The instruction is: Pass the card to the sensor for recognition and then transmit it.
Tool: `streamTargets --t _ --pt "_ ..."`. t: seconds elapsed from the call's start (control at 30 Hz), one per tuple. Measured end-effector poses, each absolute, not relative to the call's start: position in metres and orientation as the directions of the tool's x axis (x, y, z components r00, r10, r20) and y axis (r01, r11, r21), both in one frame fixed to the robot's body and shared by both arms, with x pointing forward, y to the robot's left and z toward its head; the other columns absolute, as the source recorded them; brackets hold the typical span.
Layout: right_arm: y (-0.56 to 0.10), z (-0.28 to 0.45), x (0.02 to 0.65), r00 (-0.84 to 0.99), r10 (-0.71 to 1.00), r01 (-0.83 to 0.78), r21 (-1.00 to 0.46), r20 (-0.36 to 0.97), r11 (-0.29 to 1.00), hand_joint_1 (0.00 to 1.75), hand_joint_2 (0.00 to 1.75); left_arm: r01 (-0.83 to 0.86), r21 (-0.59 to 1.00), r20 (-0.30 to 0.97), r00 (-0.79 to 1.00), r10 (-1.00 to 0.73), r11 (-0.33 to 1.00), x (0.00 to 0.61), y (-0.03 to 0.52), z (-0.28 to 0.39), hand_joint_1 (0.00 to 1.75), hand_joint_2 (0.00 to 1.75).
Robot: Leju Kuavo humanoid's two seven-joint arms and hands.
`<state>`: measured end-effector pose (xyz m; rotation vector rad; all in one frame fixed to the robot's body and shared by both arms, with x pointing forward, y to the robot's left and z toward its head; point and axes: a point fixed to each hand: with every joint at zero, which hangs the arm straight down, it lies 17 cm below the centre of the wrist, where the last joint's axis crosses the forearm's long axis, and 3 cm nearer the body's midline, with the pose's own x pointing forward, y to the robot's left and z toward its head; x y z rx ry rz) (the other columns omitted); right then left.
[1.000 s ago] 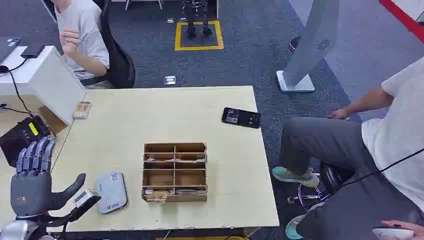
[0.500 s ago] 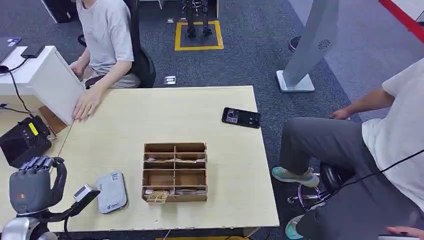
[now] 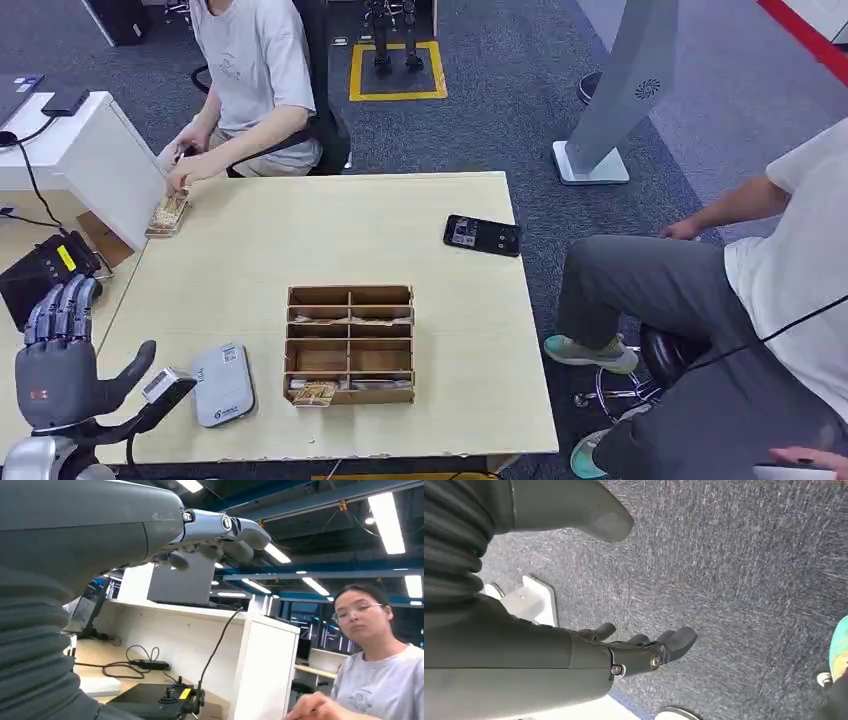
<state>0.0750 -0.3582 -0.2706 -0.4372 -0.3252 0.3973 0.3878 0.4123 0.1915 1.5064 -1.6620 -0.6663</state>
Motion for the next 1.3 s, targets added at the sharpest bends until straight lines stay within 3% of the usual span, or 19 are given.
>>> streamTargets --t 1.13,1.17,1.3 --pt "-0.345 -0.272 0.076 0.838 0.502 -0.366 -0.46 0.216 0.809 0.0 1.75 -0.577 0.799 0.224 0.024 -0.974 0.17 0.393 0.417 0.191 0.0 0.0" --pt "-0.344 -0.272 0.076 0.837 0.502 -0.366 -0.46 0.217 0.809 0.0 1.75 -0.577 0.799 0.223 0.024 -0.974 0.169 0.394 0.417 0.191 0.0 1.75" --pt "-0.343 -0.272 0.076 0.836 0.506 -0.372 -0.458 0.214 0.808 0.0 1.75 -0.569 0.806 0.218 0.031 -0.975 0.162 0.395 0.416 0.186 0.0 1.75"
